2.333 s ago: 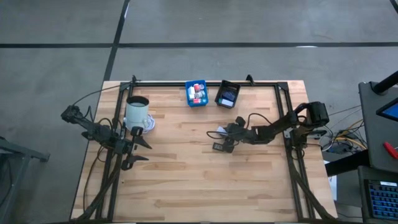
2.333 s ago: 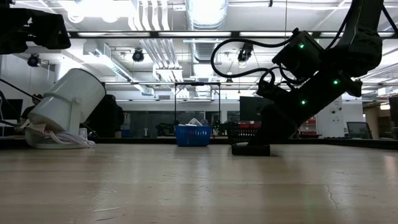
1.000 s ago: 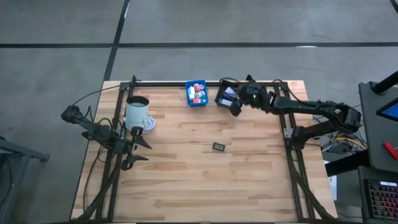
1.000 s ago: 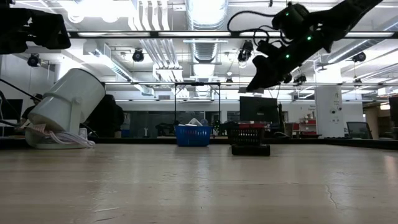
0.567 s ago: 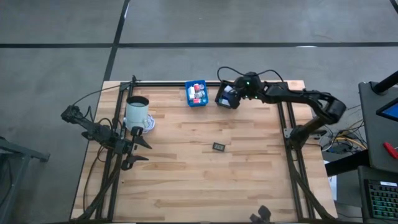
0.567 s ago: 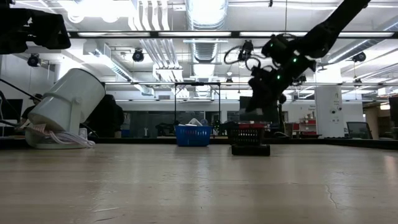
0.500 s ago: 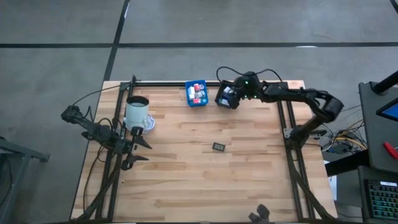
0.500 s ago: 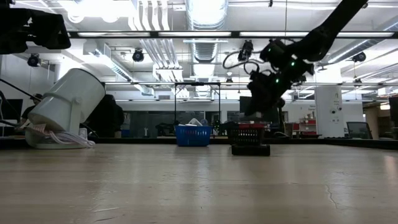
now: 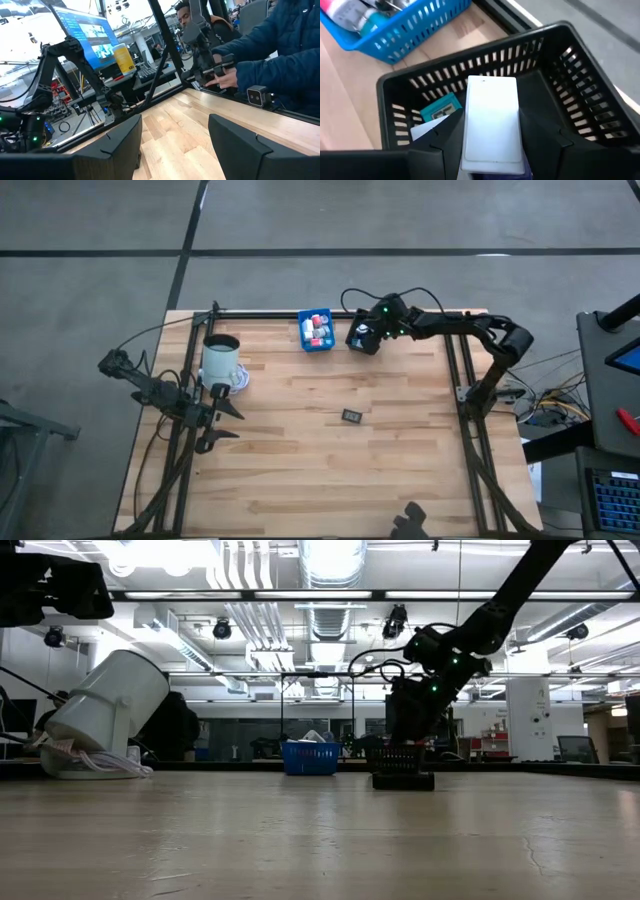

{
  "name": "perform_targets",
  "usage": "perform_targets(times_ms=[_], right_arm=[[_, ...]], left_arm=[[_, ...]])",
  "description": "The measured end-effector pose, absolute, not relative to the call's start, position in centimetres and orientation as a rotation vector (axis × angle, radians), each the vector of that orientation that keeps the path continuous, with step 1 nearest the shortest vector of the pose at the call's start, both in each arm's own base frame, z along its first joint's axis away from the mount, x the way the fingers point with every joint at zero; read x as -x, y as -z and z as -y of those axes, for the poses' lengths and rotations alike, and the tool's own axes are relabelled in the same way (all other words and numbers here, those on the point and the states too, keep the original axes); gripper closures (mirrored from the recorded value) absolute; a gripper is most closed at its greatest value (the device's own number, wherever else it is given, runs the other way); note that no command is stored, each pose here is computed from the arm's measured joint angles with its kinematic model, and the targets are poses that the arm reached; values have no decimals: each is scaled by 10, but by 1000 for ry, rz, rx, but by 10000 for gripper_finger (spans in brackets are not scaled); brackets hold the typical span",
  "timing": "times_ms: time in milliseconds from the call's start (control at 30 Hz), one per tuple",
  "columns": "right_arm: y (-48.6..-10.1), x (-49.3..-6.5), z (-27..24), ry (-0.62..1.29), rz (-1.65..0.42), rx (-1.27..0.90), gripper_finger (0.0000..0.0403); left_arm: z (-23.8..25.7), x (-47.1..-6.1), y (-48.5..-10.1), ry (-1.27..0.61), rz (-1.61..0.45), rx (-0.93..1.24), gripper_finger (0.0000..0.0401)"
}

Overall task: Pick & Place Office items
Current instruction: Put the white digital clock into the black basket, then put the black digital clock into the black basket

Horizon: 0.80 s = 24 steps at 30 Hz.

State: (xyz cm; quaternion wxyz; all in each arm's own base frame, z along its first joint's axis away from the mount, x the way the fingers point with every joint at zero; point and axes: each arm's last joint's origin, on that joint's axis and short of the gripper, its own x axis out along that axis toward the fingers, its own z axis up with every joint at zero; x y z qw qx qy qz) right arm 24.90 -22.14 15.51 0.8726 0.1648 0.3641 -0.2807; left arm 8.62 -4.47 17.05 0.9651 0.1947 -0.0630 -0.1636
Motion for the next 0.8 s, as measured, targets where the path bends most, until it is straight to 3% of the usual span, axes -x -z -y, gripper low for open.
perform_targets(times_ms=[400, 800], right_arm=[[-167, -253, 226, 572, -832, -351, 233], [-166, -253, 225, 558, -823, -384, 201]], left_arm=[[45, -86, -170, 331, 127, -394, 167], [45, -86, -170, 331, 127, -394, 167]])
